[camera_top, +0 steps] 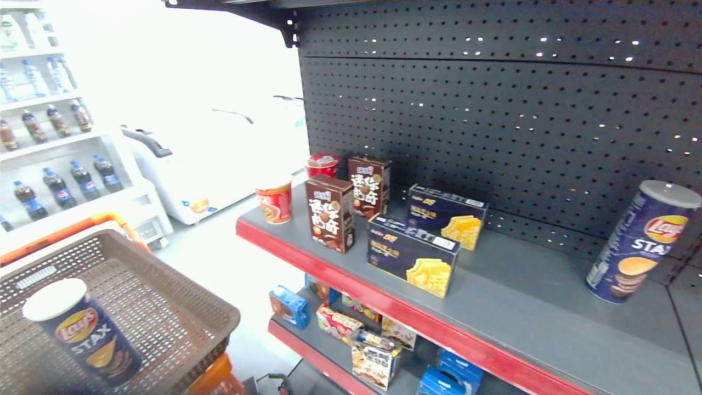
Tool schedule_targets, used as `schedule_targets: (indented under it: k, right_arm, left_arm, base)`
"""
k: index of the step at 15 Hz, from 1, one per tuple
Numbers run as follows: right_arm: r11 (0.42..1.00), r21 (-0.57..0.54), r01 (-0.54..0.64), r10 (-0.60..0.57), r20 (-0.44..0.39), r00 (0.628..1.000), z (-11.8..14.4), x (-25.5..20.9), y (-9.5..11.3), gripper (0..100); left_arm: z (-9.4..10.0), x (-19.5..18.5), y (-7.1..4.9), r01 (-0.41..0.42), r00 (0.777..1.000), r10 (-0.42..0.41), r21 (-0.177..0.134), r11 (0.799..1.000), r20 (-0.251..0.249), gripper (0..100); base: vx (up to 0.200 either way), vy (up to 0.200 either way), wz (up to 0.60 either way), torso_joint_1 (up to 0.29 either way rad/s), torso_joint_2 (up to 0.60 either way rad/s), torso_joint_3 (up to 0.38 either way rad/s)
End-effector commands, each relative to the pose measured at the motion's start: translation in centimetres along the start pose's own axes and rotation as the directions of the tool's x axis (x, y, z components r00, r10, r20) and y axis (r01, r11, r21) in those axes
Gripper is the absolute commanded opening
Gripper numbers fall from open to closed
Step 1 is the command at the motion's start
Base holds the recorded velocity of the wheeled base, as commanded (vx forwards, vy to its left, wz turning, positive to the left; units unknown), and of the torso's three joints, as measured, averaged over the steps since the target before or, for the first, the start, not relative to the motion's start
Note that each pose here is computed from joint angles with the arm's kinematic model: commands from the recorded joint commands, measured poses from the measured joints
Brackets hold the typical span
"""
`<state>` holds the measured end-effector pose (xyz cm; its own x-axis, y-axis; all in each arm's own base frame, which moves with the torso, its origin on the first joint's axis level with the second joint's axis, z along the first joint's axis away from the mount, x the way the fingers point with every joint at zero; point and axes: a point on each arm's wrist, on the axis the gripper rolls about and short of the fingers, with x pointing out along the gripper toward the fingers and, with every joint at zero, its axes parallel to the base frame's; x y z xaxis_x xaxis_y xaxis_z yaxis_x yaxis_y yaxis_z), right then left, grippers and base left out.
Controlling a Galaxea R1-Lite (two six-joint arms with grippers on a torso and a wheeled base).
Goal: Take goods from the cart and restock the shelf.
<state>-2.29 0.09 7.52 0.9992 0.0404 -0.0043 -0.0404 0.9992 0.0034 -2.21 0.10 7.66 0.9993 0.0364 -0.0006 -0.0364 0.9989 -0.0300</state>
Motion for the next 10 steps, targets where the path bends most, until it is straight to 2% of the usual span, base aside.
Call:
schedule_targets:
  k: [1, 6, 10]
  right_arm:
    - [1.000, 0.000, -0.001, 0.001, 0.001, 1.000, 0.02, -0.01, 0.00, 100]
    - [1.000, 0.000, -0.001, 0.001, 0.001, 1.000, -0.01, 0.00, 0.00, 100]
    - [1.000, 0.000, -0.001, 0.001, 0.001, 1.000, -0.01, 0.00, 0.00, 100]
  left_arm:
    - [0.01, 0.00, 0.00, 0.000, 1.000, 0.000, -0.001, 1.000, 0.001, 100]
    - [-0.04, 0.01, 0.00, -0.001, 1.000, 0.001, 0.000, 1.000, -0.005, 100]
    - [-0.04, 0.01, 0.00, -0.001, 1.000, 0.001, 0.000, 1.000, -0.005, 100]
  base:
    - [0.000, 0.000, 0.60, -0.002, 0.00, 0.002]
    - [0.000, 0.000, 0.60, 0.000, 0.01, 0.000]
    - [0.000, 0.000, 0.00, 0.000, 0.00, 0.000]
